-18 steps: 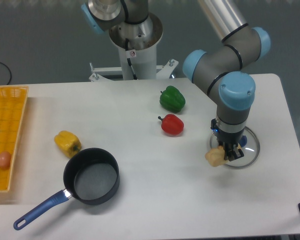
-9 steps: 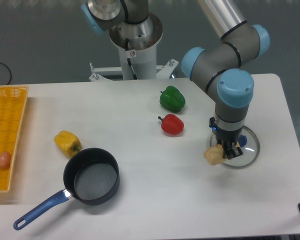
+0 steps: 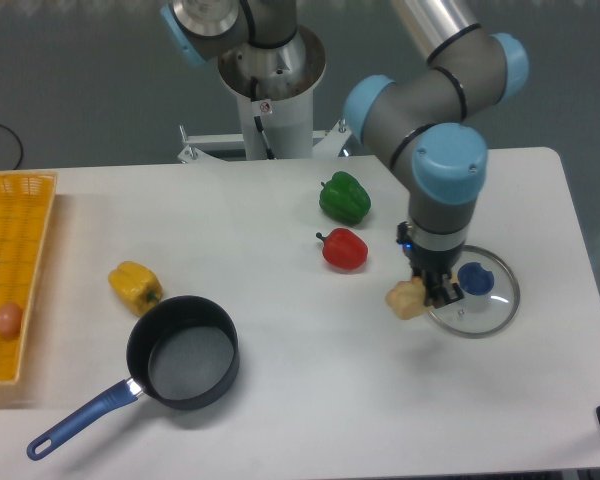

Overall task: Place the bread in the pot
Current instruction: 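Carry the bread across the table and lower it into the black saucepan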

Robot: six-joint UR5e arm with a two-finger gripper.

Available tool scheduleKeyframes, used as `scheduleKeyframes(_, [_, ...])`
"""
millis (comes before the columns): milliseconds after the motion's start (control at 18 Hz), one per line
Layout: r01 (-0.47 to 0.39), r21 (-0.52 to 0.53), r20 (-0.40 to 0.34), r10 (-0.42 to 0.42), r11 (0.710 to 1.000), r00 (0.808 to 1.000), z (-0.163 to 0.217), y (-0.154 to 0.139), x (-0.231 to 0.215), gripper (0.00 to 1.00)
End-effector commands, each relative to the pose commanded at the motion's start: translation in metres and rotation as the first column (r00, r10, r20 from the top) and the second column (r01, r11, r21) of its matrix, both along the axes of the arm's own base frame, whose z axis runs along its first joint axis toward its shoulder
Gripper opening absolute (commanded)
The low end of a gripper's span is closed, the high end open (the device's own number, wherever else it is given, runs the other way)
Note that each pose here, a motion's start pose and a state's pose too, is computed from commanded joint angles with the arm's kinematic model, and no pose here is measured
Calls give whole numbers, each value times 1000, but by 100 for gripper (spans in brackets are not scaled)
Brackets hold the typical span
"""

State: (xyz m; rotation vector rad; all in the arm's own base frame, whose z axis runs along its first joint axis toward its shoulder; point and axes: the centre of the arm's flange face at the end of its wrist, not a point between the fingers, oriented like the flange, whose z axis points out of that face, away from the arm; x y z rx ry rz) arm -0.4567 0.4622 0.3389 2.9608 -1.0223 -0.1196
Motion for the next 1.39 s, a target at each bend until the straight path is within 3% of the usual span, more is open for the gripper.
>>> scheduleKeyframes(611, [-110,43,10,110,993,994,16,83,115,49])
scheduleKeyframes(1389, [-208,56,42,206,977,978,-13,159,235,49])
